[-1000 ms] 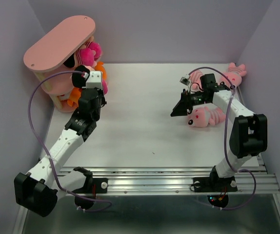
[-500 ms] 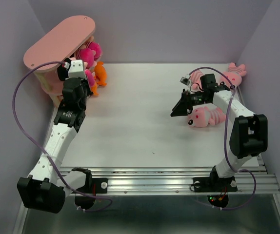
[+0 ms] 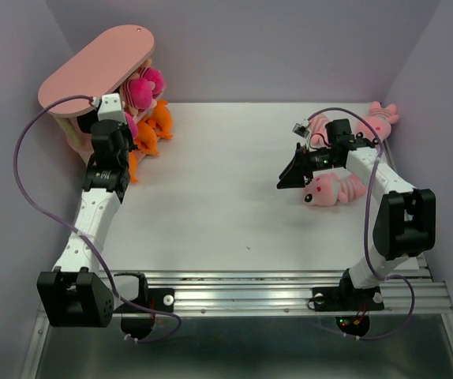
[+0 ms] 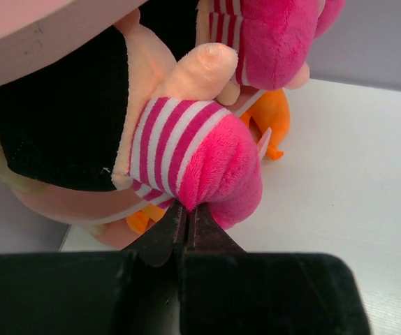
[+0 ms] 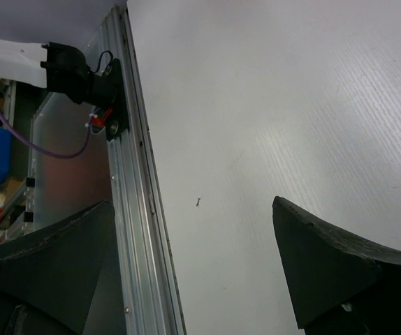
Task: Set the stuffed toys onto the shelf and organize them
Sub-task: Place the stuffed toy onto shelf
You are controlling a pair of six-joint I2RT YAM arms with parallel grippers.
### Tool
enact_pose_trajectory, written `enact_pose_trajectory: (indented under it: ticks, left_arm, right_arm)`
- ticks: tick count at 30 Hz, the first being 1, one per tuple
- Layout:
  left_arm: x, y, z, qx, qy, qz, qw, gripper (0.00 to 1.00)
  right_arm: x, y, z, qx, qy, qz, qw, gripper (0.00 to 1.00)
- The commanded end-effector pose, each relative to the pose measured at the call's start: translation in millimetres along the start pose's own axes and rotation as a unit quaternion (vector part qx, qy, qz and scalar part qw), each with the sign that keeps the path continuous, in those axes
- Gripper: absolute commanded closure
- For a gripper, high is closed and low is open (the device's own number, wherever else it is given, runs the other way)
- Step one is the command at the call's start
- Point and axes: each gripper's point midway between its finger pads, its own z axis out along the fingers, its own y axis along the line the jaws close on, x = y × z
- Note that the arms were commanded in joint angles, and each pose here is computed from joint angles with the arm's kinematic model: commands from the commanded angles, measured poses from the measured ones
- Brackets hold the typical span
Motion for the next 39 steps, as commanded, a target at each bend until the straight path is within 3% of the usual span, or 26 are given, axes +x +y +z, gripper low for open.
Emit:
enact_pose_trajectory:
  ticks: [1,16,32,35,39]
  left_arm:
    - [-55.4,6.7,0.2,0.003,-0.082,0.007,0.997,1.0]
    - [-50.6,37.0,34.8,-0.023,-0.071,0.053,0.996,1.0]
    - [-35.6,28.6,62.3,-0.001,-0.04,0.054,0.998,0.99]
    - [-33.6,29.6,63.0,-0.004,-0.037,0.054,0.998,0.94]
    - [-33.8,30.6,59.9,-0.006,-0.038,0.052,0.998,0.75]
  right_arm:
    - [-11.2,12.1,-4.7,-0.008,-0.016,-0.043,0.999,0.0]
    - [-11.2,10.6,-7.3,-0.005,-0.018,-0.043,0.999,0.0]
    - [-8.5,5.1,-6.0,-0.001,-0.014,-0.038,0.999,0.0]
    - [-7.7,4.4,-5.8,-0.001,-0.013,-0.036,0.999,0.0]
    - [-7.7,3.7,-5.6,-0.001,-0.013,-0.036,0.999,0.0]
